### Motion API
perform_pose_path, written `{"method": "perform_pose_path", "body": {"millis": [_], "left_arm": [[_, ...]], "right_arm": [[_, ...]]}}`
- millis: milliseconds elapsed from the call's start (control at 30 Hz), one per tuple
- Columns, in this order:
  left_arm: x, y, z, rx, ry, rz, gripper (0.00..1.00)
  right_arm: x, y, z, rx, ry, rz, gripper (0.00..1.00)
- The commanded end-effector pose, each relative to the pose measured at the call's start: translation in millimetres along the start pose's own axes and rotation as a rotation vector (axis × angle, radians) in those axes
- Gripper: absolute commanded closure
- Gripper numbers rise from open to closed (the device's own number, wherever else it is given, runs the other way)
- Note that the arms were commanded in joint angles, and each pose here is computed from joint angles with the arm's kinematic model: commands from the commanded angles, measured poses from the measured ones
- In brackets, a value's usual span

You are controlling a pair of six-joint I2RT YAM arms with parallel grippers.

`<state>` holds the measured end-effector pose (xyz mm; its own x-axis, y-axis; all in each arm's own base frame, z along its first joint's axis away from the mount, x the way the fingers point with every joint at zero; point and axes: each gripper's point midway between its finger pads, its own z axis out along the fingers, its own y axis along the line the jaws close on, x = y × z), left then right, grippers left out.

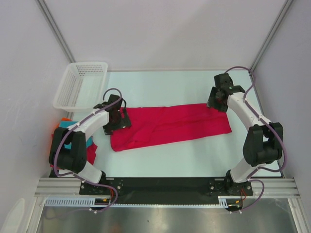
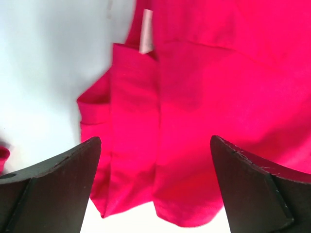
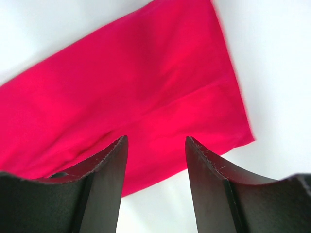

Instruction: Fold and stack the t-shirts

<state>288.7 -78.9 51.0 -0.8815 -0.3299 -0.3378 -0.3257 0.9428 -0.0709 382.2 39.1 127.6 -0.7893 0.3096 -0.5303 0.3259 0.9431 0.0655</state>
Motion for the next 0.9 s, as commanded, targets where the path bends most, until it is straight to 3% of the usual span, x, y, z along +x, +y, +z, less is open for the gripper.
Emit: {"method": "perform_pose_path", "body": {"millis": [0, 167, 533, 600, 633, 667, 733, 867], "left_arm": [[-3, 10, 3, -0.021, -0.039, -0.088, 0.00], [4, 15, 11, -0.037, -0.028, -0.137, 0.00], [34, 4, 34, 0.075, -0.008, -0.282, 0.04], [36, -2, 37, 0.105, 0.011, -0.278, 0.24], [34, -6, 38, 0.121, 0.007, -0.276, 0.45], [32, -8, 39, 0.123, 0.014, -0.277, 0.88], [29, -11, 39, 0.120, 0.021, -0.265, 1.00], [4, -14, 32, 0.116, -0.011, -0.274, 1.00]], "right_arm": [[17, 31, -17, -0.107, 0.009, -0.024, 0.44], [38, 60, -35, -0.188, 0.022, -0.087, 0.44], [39, 54, -64, -0.200, -0.009, -0.131, 0.44], [38, 55, -64, -0.204, -0.012, -0.127, 0.44], [38, 56, -63, -0.204, -0.012, -0.121, 0.44], [36, 58, -62, -0.207, -0.014, -0.117, 0.44], [37, 61, -57, -0.205, -0.002, -0.115, 0.44], [36, 67, -48, -0.194, 0.012, -0.122, 0.44]]}}
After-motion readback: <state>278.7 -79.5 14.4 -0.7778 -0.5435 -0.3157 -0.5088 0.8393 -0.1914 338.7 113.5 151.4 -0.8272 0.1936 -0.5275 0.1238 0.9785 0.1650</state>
